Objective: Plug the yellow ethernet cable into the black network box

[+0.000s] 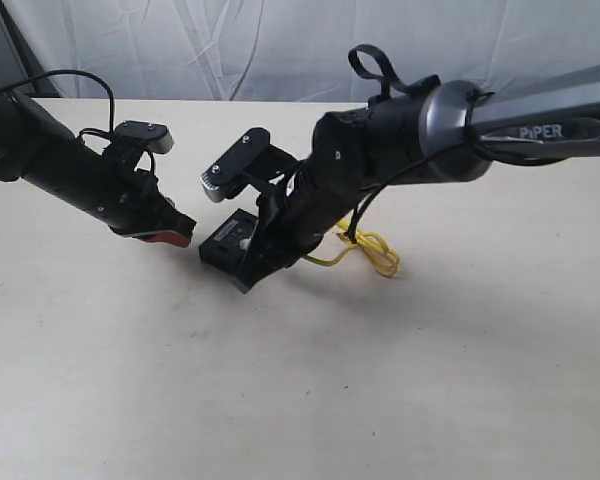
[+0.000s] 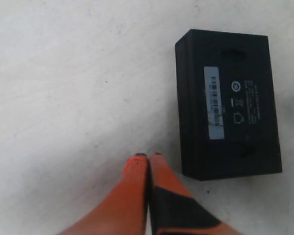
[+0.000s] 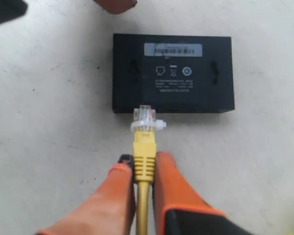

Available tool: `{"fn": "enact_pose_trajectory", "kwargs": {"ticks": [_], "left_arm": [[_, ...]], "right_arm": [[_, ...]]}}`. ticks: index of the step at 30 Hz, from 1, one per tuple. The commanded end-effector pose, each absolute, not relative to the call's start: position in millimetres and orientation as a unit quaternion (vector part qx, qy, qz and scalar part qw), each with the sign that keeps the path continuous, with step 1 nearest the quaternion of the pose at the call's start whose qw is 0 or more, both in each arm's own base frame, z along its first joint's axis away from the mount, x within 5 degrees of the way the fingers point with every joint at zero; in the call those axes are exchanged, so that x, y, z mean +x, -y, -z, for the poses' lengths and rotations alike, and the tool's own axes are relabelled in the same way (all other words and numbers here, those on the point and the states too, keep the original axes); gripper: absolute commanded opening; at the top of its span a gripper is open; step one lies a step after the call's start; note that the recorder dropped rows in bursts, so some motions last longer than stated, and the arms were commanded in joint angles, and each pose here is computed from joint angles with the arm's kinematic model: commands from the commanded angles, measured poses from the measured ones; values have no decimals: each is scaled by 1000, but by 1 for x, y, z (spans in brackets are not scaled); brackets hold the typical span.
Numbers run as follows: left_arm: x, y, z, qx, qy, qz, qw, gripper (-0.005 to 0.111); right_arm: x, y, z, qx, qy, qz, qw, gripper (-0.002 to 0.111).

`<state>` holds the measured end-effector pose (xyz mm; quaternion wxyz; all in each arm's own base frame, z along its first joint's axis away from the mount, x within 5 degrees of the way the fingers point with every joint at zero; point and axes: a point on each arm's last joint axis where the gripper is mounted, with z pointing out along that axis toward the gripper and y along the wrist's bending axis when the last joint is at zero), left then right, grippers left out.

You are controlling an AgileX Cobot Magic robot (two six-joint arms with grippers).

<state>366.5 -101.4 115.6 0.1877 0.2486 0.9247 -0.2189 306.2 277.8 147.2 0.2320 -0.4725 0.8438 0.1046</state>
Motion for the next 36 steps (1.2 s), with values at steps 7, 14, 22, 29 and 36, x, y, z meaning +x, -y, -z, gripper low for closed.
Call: {"fn": "enact_pose_trajectory", "kwargs": {"ticks": [7, 14, 22, 29, 36], "left_arm": [[371, 106, -124, 215, -919, 250, 216, 0], [373, 108, -126, 218, -913, 259, 229, 0], [373, 108, -119, 215, -915, 260, 221, 0], [372, 111, -102, 190, -919, 285, 198, 0], [372, 111, -102, 190, -919, 285, 198, 0]], "right_arm": [[292, -254, -122, -423, -847, -91, 310, -1], [283, -265, -113, -459, -829, -84, 307, -1], [279, -272, -105, -468, -825, -84, 307, -1], [280, -272, -104, -466, -824, -84, 311, -1], [281, -273, -99, -465, -825, -83, 310, -1]]}}
